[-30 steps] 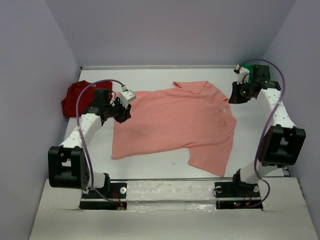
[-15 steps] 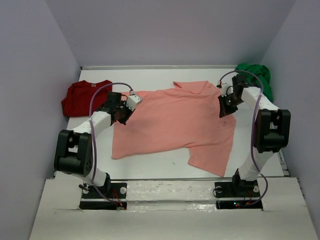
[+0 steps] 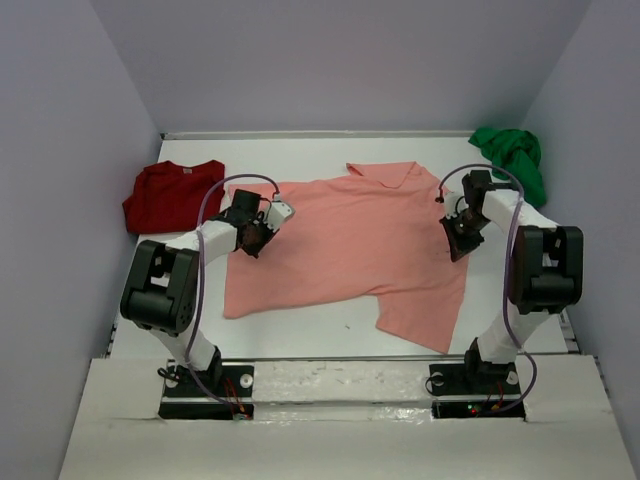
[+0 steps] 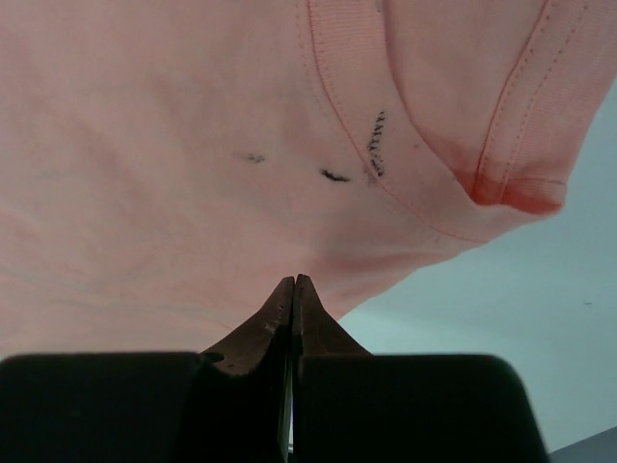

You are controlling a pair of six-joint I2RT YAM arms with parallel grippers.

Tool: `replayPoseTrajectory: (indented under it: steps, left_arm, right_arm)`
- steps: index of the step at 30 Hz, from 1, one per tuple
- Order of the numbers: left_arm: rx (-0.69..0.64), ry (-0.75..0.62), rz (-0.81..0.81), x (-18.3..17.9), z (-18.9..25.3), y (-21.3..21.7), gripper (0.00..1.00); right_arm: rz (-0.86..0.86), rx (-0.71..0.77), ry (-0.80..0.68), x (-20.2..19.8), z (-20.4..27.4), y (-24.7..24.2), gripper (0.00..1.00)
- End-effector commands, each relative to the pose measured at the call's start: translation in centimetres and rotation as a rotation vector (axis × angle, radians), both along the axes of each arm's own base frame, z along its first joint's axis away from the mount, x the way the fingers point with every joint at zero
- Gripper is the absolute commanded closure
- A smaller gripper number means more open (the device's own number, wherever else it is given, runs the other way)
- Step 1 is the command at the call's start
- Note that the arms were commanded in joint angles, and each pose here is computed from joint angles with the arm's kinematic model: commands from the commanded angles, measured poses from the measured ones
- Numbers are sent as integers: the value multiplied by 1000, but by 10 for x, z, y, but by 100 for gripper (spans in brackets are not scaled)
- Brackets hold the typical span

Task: Fold and stack the t-shirts
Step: Flatten the tshirt out

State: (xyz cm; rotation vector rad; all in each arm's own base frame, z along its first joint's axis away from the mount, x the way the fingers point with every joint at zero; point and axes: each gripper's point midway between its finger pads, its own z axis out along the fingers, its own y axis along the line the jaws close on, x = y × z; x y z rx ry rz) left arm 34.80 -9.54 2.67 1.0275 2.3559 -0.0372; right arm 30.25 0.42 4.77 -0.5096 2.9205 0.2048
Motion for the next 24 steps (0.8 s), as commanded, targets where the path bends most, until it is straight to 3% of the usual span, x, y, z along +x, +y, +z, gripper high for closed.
replayPoseTrajectory:
  steps: [1, 15, 24]
  left_arm:
    - [52, -11, 1, 9, -1, -3, 100]
    - [165, -18, 27, 20, -15, 3, 100]
    - [167, -41, 27, 29, -3, 1, 100]
  right_arm:
    - [-14, -45, -2, 17, -4, -8, 100]
    - [-35, -140, 91, 16, -30, -25, 100]
    - [-37, -259, 134, 12, -47, -46, 100]
